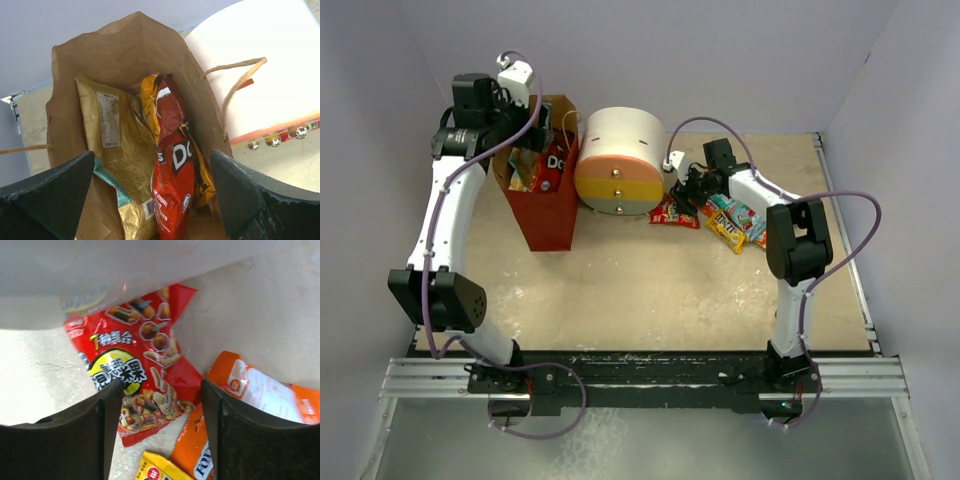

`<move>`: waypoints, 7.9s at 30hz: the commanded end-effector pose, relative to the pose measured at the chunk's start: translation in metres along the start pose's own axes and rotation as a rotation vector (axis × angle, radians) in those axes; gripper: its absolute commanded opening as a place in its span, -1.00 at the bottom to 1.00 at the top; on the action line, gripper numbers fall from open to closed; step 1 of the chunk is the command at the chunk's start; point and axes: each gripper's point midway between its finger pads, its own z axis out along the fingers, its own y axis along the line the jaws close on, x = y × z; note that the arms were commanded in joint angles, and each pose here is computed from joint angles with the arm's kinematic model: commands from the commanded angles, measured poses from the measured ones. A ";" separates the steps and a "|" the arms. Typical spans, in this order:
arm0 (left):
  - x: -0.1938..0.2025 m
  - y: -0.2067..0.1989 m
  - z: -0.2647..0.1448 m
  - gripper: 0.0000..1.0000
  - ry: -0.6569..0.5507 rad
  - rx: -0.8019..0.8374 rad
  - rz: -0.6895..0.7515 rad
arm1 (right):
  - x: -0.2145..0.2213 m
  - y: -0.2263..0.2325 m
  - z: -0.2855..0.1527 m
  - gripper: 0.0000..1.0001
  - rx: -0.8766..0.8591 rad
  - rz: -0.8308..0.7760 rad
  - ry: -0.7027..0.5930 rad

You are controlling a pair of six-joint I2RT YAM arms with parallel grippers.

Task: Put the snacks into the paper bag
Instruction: Pick up the snack from the center of the board, then place the snack in the paper bag, then pick up the snack from the center of the board.

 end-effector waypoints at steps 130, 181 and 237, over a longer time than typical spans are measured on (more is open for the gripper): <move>-0.003 0.048 0.056 -0.47 0.063 -0.170 0.145 | -0.137 0.078 -0.251 0.26 0.204 -0.096 -0.629; 0.017 -0.003 0.117 -0.97 0.096 0.161 -0.089 | -0.129 0.082 -0.239 0.36 0.169 -0.088 -0.621; -0.020 -0.026 -0.024 0.79 -0.110 0.113 0.081 | 0.087 0.027 -0.150 0.41 0.363 0.194 0.277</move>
